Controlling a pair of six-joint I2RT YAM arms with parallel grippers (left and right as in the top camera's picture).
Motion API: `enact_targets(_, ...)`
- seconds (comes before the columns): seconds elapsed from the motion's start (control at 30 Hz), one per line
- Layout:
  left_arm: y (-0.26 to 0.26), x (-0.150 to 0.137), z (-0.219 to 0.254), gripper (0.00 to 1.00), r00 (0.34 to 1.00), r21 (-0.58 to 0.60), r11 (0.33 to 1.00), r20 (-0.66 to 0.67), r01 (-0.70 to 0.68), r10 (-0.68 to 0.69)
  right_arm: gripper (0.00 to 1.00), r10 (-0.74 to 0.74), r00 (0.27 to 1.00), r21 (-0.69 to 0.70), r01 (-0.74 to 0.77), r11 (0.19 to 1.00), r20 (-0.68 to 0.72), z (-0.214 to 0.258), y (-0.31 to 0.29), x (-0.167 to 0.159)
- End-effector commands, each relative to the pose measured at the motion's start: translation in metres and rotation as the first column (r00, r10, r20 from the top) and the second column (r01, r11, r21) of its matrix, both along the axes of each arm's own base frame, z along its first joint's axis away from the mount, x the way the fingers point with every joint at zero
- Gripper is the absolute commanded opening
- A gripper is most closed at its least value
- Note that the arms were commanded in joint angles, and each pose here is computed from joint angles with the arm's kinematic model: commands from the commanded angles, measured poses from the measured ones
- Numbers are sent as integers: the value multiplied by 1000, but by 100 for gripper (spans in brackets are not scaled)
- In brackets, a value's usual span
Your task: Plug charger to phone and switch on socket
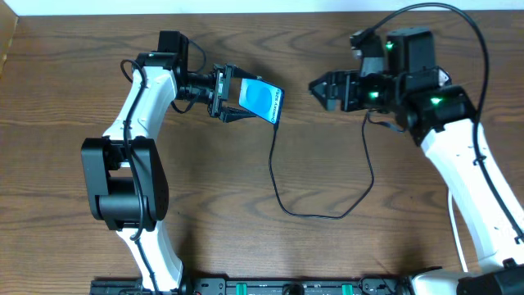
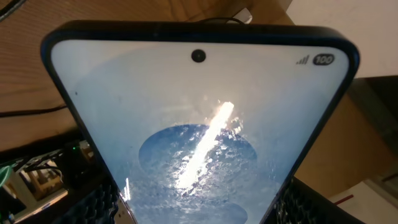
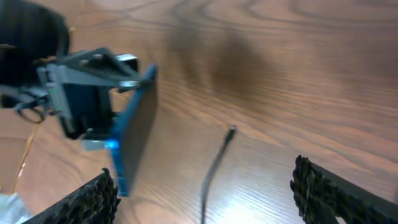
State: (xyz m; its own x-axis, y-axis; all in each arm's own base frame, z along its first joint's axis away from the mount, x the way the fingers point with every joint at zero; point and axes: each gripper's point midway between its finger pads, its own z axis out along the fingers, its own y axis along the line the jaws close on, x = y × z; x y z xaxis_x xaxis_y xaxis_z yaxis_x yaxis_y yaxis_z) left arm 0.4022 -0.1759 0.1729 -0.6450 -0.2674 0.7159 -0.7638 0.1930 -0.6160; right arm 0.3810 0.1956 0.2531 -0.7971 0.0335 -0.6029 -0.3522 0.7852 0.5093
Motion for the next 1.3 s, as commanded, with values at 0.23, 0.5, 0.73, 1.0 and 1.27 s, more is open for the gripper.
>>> enact_targets(0.23, -1, 1, 26, 68, 999, -61, 998, 40, 6, -4, 71, 131, 976, 120, -110, 987, -176, -75, 111, 4)
enact_targets(0.5, -1, 1, 26, 68, 999, -61, 998, 39, 6, -3, 1, 117, 977, 152, -90, 984, -177, -92, 125, 18)
enact_targets(0.73, 0, 2, 20, 68, 999, -27, 1000, 45, 0, 1, 1, 92, 976, 165, -60, 984, -198, -91, 122, 21)
enact_targets(1.0, 3, 10, 14, 68, 987, 23, 1000, 158, 13, -16, 1, -9, 977, 202, 54, 978, -215, -80, 83, 48)
enact_targets(1.27, 2, 44, 29, 69, 890, 23, 1000, 455, 17, -26, 1, -81, 960, 370, 180, 911, -268, -52, 60, 77)
